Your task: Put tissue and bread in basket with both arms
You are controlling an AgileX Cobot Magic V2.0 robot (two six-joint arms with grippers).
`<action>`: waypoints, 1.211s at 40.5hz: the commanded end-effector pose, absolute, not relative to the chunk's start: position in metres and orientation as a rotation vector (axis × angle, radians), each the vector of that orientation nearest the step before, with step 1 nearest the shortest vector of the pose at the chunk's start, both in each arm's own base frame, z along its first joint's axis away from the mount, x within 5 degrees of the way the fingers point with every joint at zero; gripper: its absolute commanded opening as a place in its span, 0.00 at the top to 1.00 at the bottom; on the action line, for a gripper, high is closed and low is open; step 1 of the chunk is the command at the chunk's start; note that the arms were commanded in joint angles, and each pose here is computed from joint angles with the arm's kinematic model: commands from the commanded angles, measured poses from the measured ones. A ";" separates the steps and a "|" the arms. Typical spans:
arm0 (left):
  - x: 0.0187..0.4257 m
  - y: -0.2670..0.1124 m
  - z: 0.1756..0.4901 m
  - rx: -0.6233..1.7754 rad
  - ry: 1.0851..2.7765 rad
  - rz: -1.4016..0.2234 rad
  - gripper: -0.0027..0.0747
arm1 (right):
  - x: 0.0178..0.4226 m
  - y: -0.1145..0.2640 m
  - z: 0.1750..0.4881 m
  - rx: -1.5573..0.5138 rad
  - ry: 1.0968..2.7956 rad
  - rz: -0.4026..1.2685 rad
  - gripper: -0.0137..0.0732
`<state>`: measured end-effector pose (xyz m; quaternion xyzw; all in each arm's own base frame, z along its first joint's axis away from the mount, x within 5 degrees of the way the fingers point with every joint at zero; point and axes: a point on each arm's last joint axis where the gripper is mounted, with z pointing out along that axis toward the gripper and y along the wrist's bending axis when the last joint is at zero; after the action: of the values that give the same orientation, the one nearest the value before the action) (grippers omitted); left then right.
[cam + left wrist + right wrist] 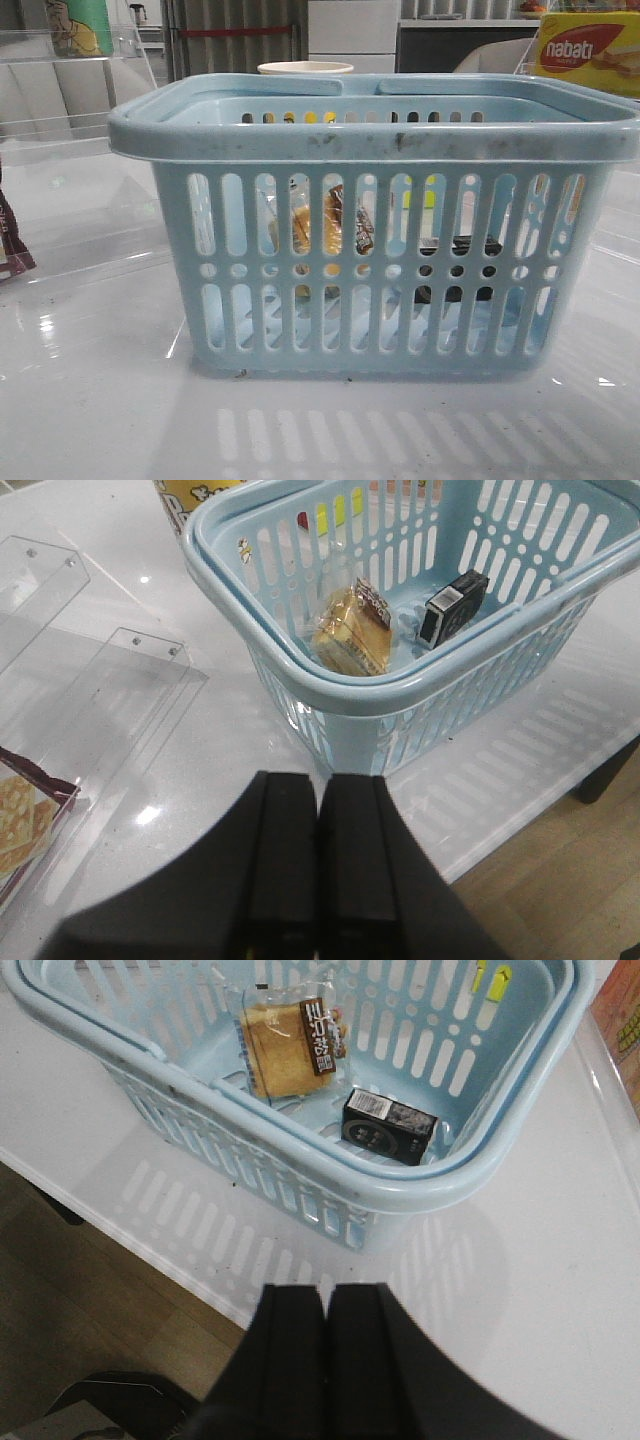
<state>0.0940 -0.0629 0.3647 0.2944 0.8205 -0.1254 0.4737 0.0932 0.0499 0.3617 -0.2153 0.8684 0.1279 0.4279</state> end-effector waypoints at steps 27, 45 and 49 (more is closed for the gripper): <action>0.066 -0.016 0.303 0.285 1.524 -0.088 0.85 | 0.096 0.050 0.374 -0.516 2.086 0.317 0.81; 0.055 -0.002 0.219 0.074 1.379 0.016 0.85 | 0.096 0.050 0.374 -0.516 2.086 0.317 0.81; 0.053 -0.001 0.221 0.063 1.356 0.028 0.85 | 0.096 0.050 0.374 -0.516 2.087 0.317 0.81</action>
<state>0.0558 -0.0025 0.2129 0.0435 0.6676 0.0141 0.7431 0.0932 0.0498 0.3616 -0.2154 0.8685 0.1276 0.4278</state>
